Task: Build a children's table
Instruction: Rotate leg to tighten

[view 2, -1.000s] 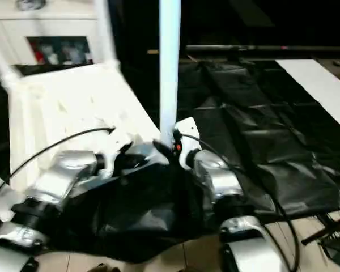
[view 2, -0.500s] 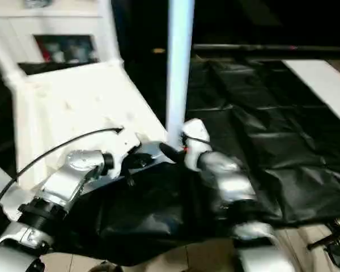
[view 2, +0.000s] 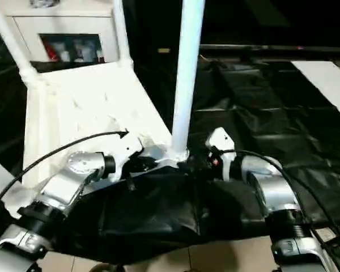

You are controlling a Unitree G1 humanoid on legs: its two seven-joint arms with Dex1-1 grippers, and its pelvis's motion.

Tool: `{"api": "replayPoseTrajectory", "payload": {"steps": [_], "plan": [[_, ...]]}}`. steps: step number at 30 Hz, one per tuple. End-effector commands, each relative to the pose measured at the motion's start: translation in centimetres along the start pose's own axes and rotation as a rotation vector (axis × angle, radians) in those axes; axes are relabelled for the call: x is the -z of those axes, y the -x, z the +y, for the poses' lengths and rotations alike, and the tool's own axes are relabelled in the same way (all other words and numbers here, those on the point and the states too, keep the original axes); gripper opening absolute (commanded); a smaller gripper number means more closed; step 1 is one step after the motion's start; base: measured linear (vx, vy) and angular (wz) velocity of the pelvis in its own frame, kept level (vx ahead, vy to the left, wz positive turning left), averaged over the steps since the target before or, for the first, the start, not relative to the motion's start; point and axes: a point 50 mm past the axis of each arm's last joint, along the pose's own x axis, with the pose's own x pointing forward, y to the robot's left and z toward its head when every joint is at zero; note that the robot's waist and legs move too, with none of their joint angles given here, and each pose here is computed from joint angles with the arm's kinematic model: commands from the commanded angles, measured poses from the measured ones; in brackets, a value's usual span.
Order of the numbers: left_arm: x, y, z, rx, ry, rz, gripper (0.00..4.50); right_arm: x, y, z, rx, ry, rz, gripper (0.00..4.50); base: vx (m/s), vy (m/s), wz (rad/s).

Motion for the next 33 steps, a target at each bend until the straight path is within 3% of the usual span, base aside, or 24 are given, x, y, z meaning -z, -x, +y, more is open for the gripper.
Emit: {"api": "replayPoseTrajectory", "payload": {"steps": [1,5,9,11,13,20,26,33], "plan": [[-1.7,-0.2,-0.7,0.043,-0.049,-0.099,0.0,-0.4,0.6,0.0,-0.007,0.013,-0.002,3.29,0.0,0.0,0.0],[-1.4,-0.1,-0.9,0.049,-0.045,-0.099,0.0,-0.4,1.3,0.5,-0.031,-0.001,0.0,3.29,0.0,0.0,0.0],[-1.5,0.1,-0.8,0.027,-0.043,-0.117,0.0,-0.4,0.5,1.5,-0.081,-0.013,-0.012,3.29,0.0,0.0,0.0],[-1.9,0.8,-0.8,0.024,0.027,-0.161,0.45,-0.7,-0.3,2.3,-0.122,-0.022,-0.029,3.33,0.0,0.0,0.0],[-2.1,1.4,-0.9,0.033,0.064,-0.187,0.45,-0.9,-0.7,2.6,-0.135,-0.023,-0.037,3.33,0.0,0.0,0.0],[-2.5,4.2,-2.0,0.024,0.107,-0.267,1.22,-1.6,-2.3,2.6,-0.087,-0.04,-0.092,3.33,0.0,0.0,0.0],[-0.3,7.6,-3.9,0.003,0.209,-0.209,1.67,-2.3,-4.4,2.9,-0.088,-0.062,-0.131,3.33,0.0,0.0,0.0],[2.3,10.3,-5.8,-0.056,0.283,-0.102,2.24,-3.4,-6.9,0.6,0.155,-0.097,-0.156,3.33,0.0,0.0,0.0]]}}
